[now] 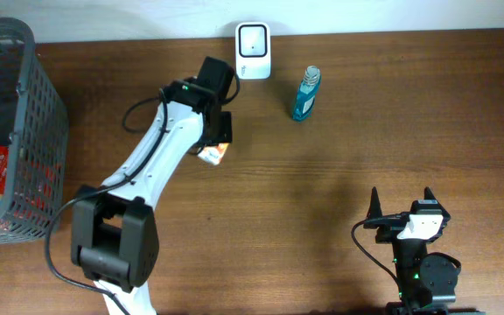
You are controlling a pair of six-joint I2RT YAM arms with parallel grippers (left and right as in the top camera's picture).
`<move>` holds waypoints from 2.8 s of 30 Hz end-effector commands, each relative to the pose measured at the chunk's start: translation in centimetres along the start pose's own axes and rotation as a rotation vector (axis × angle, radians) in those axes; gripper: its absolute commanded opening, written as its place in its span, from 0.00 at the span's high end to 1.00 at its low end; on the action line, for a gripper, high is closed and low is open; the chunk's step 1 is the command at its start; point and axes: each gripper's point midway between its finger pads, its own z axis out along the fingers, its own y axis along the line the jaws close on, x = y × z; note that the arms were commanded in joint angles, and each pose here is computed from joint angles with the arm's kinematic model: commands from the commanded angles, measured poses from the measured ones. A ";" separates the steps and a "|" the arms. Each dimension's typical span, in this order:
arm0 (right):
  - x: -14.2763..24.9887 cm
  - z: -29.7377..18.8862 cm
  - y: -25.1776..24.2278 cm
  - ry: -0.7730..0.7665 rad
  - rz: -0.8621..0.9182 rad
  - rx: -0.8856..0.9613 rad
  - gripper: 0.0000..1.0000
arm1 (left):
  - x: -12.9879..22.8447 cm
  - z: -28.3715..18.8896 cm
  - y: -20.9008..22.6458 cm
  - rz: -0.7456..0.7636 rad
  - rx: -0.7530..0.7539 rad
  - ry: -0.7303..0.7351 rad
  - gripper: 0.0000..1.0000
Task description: Scan the item barcode
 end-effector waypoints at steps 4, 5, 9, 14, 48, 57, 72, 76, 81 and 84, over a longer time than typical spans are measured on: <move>0.4 0.0 -0.2 0.006 -0.007 0.007 0.02 | 4.6 4.6 2.1 -0.319 -0.184 0.053 1.00; 0.4 0.0 -0.2 0.006 -0.007 0.007 0.01 | 4.7 4.5 1.6 -0.295 -0.195 0.039 0.95; 0.4 0.0 -0.2 0.006 -0.007 0.007 0.02 | 1.8 4.6 4.1 -0.274 -0.221 -0.044 0.15; 0.4 0.0 -0.2 0.006 -0.007 0.007 0.02 | 3.3 7.2 4.4 -0.629 0.096 0.185 0.22; -8.3 -6.1 11.1 -0.213 0.378 -0.802 0.02 | -2.6 -8.2 10.1 -0.198 0.110 0.059 0.01; -14.8 -2.2 12.4 0.213 0.316 -0.835 0.02 | -2.6 -8.2 10.1 -0.198 0.111 0.058 0.01; -5.9 3.8 5.2 0.897 0.344 -0.220 0.02 | -2.6 -8.6 7.8 -0.175 0.242 0.069 0.01; -6.1 -3.1 3.7 0.854 0.311 -0.148 0.02 | -2.8 -8.6 7.8 -0.175 0.243 0.064 0.01; -4.6 -4.5 3.5 0.807 0.305 -0.145 0.02 | -2.6 -8.7 7.8 -0.176 0.244 0.070 0.35; -3.8 -4.0 3.5 0.854 0.306 -0.138 0.02 | -4.6 -11.9 8.3 -0.155 0.256 -0.036 0.91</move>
